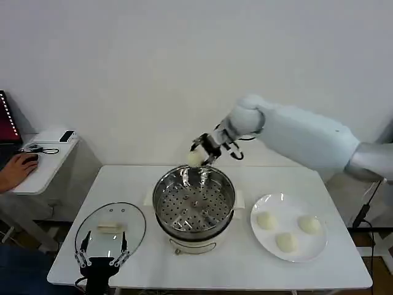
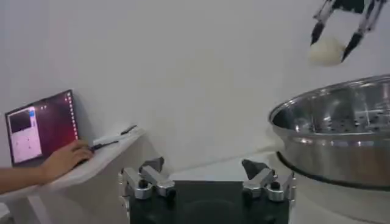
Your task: Take steamed baozi put them in steamer then cover it.
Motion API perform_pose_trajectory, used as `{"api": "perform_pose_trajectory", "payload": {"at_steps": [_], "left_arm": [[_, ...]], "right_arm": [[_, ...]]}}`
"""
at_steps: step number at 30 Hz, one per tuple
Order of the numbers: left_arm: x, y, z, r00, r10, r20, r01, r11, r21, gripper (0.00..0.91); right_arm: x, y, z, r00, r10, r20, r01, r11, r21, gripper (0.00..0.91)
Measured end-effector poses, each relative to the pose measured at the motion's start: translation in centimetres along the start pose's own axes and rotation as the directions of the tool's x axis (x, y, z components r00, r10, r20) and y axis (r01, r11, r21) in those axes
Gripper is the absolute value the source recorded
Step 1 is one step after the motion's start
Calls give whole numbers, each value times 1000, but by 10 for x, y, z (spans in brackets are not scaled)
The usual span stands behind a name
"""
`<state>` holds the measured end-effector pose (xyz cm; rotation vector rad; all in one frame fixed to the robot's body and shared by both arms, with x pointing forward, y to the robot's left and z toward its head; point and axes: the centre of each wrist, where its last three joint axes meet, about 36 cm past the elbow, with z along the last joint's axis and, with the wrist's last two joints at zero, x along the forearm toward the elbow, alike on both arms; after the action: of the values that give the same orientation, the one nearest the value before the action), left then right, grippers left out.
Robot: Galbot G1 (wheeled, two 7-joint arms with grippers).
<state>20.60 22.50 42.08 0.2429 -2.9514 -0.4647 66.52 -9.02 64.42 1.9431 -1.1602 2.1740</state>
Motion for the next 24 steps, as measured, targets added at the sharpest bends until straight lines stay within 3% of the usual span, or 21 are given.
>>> {"api": "perform_pose_trajectory", "payload": {"at_steps": [12, 24], "left_arm": [[-2, 0, 1, 1000, -7, -3, 7, 1000, 7, 907], [-4, -1, 2, 1000, -8, -4, 8, 1000, 11, 907]], "right_arm": [[-42, -3, 1, 998, -67, -20, 70, 972, 223, 635], [-72, 2, 3, 993, -111, -27, 114, 945, 305, 635]]}}
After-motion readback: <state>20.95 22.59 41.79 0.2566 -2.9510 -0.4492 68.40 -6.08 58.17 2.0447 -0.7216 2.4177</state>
